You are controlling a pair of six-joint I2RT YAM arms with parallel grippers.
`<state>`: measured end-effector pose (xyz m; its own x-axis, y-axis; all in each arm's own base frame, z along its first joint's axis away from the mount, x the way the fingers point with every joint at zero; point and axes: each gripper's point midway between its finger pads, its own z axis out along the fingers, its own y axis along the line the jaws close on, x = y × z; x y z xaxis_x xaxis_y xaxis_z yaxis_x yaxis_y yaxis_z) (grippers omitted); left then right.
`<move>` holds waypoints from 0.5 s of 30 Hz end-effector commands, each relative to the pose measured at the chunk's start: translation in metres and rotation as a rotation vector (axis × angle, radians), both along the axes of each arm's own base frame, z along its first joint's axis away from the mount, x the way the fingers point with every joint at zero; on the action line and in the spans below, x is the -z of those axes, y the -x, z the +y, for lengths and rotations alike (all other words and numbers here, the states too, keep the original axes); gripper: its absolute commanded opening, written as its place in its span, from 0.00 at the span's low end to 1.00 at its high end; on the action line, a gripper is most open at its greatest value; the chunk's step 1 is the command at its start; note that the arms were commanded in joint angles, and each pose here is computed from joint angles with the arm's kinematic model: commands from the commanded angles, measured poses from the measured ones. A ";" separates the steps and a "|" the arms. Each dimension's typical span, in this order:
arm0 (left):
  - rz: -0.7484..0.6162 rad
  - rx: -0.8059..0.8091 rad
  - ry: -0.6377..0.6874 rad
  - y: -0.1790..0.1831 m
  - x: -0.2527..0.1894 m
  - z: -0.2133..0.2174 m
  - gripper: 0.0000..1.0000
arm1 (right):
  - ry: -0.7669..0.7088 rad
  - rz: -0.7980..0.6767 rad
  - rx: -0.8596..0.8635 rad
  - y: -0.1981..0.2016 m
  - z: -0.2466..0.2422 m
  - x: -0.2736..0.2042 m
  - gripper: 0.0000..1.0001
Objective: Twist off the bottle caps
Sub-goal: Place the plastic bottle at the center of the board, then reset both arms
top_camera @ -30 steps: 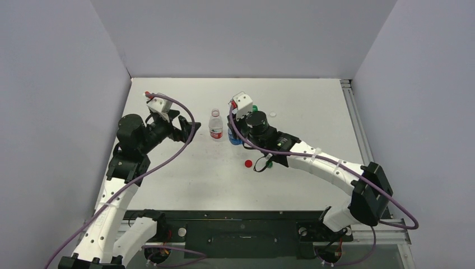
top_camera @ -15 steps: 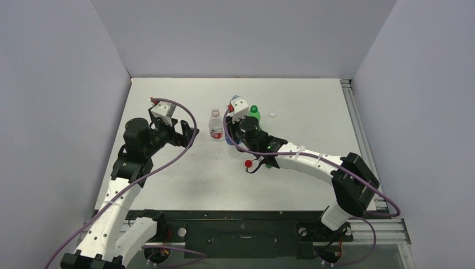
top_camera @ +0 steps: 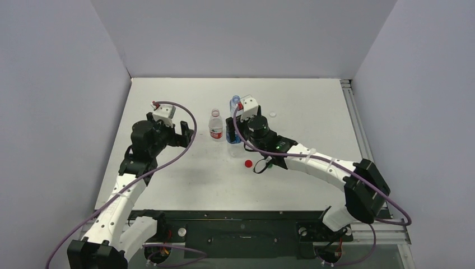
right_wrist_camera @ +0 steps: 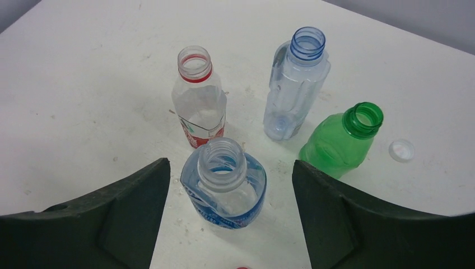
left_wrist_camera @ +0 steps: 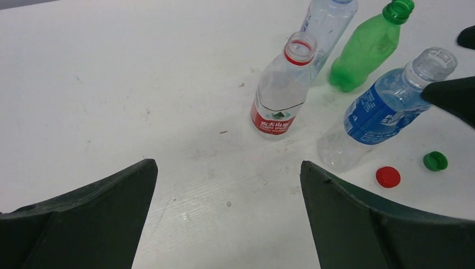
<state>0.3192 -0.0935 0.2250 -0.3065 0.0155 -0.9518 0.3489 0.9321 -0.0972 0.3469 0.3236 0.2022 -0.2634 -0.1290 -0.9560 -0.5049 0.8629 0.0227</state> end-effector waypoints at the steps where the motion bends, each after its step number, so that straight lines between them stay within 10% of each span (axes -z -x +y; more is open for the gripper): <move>1: -0.129 -0.079 -0.015 -0.017 -0.015 0.017 0.97 | -0.109 -0.074 0.028 0.007 -0.023 -0.059 0.77; 8: -0.111 -0.143 -0.014 -0.036 0.012 0.031 0.96 | -0.234 -0.107 0.227 -0.005 -0.115 -0.097 0.79; 15: 0.021 -0.157 -0.051 -0.050 0.064 0.045 0.97 | -0.385 -0.132 0.831 -0.028 -0.306 -0.059 0.80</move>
<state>0.3570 -0.0567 0.1679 -0.3487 -0.0035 -0.9372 0.2013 0.9764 -0.0785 0.3714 0.0955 0.2928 -0.0775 0.2499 -0.9652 -0.0211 0.9674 0.2522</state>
